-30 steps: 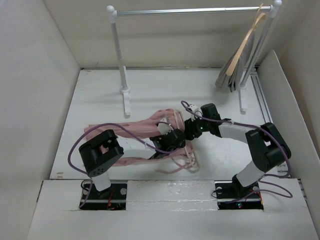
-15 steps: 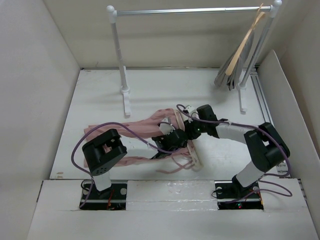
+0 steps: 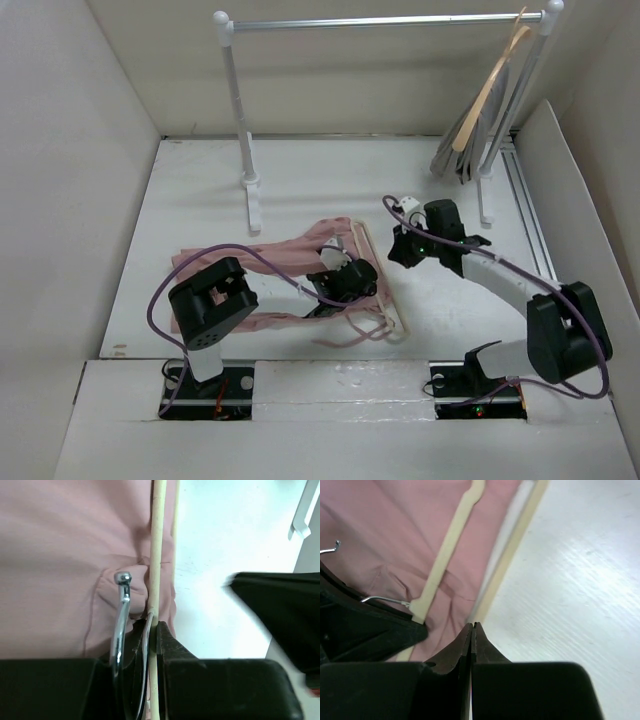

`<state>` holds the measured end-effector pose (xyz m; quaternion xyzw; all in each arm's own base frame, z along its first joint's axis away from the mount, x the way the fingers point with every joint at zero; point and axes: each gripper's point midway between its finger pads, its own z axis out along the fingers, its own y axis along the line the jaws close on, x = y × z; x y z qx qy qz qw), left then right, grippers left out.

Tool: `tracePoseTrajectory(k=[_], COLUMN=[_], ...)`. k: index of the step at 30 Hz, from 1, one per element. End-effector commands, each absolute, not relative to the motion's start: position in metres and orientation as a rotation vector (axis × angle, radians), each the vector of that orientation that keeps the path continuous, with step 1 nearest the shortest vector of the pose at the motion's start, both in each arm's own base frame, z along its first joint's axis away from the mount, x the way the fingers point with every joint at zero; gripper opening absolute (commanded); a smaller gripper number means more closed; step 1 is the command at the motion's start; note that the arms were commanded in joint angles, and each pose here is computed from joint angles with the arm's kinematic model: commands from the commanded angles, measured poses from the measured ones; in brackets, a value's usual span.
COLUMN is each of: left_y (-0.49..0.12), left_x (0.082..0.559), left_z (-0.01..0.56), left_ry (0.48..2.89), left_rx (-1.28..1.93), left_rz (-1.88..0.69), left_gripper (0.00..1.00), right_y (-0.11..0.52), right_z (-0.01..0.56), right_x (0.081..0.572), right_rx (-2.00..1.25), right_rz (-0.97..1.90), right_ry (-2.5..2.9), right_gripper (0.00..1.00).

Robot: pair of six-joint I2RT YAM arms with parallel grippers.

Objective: Place the trousers on the hanger
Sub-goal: Place trousers on hanger

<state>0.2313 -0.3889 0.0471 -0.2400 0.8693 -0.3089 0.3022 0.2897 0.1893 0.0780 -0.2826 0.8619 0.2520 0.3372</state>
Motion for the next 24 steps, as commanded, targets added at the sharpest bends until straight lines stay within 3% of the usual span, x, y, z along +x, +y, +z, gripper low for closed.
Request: tracePoseTrajectory(k=[1, 7, 9, 10, 11, 24], left_y=[-0.35, -0.349, -0.35, -0.351, -0.351, -0.36], left_x=[0.216, 0.216, 0.216, 0.216, 0.216, 0.217], left_z=[0.009, 0.011, 0.014, 0.013, 0.013, 0.016], left_ry=[2.401, 2.399, 2.397, 2.4, 2.4, 2.407], left_rx=[-0.623, -0.613, -0.605, -0.606, -0.604, -0.573], left_rz=[-0.623, -0.629, -0.635, -0.638, -0.64, -0.663], left_gripper=[0.0, 0.0, 0.0, 0.0, 0.0, 0.0], right_y=[0.173, 0.163, 0.175, 0.182, 0.19, 0.211], right_z=[0.1, 0.098, 0.091, 0.089, 0.089, 0.05], right_x=[0.297, 0.291, 0.285, 0.283, 0.281, 0.258], right_rx=[-0.748, -0.712, -0.75, -0.774, -0.81, -0.881], right_rz=[0.606, 0.594, 0.645, 0.669, 0.684, 0.697], right_ry=[2.209, 2.206, 2.208, 2.21, 2.21, 2.303], right_gripper=[0.0, 0.01, 0.25, 0.44, 0.46, 0.48])
